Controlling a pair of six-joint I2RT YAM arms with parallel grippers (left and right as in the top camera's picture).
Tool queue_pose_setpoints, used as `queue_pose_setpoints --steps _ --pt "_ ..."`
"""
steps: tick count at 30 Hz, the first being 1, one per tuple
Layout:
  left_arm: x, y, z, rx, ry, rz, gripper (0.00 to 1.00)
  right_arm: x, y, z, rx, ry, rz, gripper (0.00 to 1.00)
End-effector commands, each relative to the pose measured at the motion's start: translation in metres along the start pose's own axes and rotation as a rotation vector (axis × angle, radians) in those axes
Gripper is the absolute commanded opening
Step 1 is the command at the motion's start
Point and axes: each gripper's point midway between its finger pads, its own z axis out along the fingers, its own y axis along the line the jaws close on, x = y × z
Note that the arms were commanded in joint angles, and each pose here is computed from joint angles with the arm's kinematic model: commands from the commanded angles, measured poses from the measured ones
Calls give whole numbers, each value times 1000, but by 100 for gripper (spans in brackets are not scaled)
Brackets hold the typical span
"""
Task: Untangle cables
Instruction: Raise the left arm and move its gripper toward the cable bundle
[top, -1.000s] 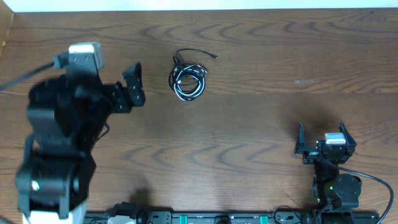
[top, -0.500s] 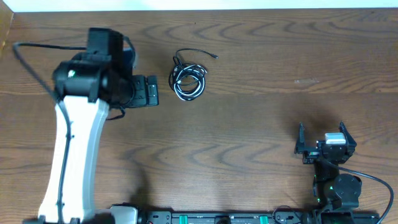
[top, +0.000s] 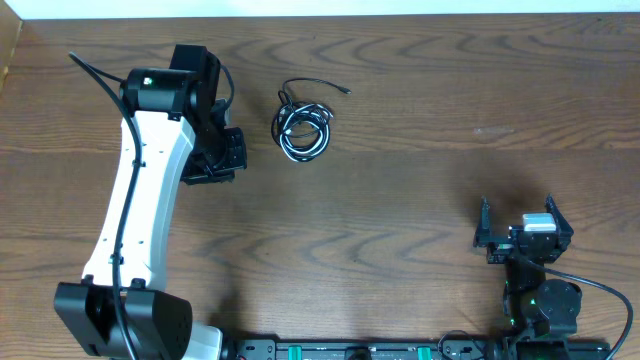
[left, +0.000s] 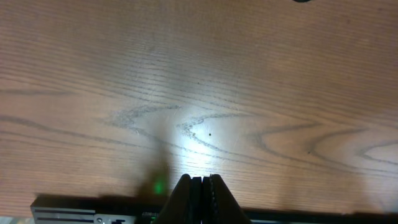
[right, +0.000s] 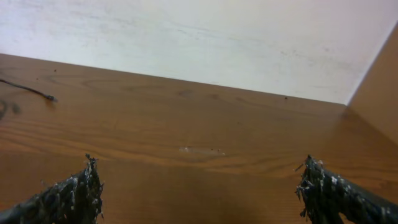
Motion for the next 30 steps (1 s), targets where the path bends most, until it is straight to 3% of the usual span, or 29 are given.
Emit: queue_pose_setpoints --steps 1,14,30 --pt "-3 -1 2 3 -6 -9 8 1 -3 0 13 5 -14 99" --pt "-39 -11 0 49 -151 -82 8 1 -3 0 13 6 -14 99" --pt "-34 -7 23 45 -111 -240 7 1 -3 0 13 6 -13 99"
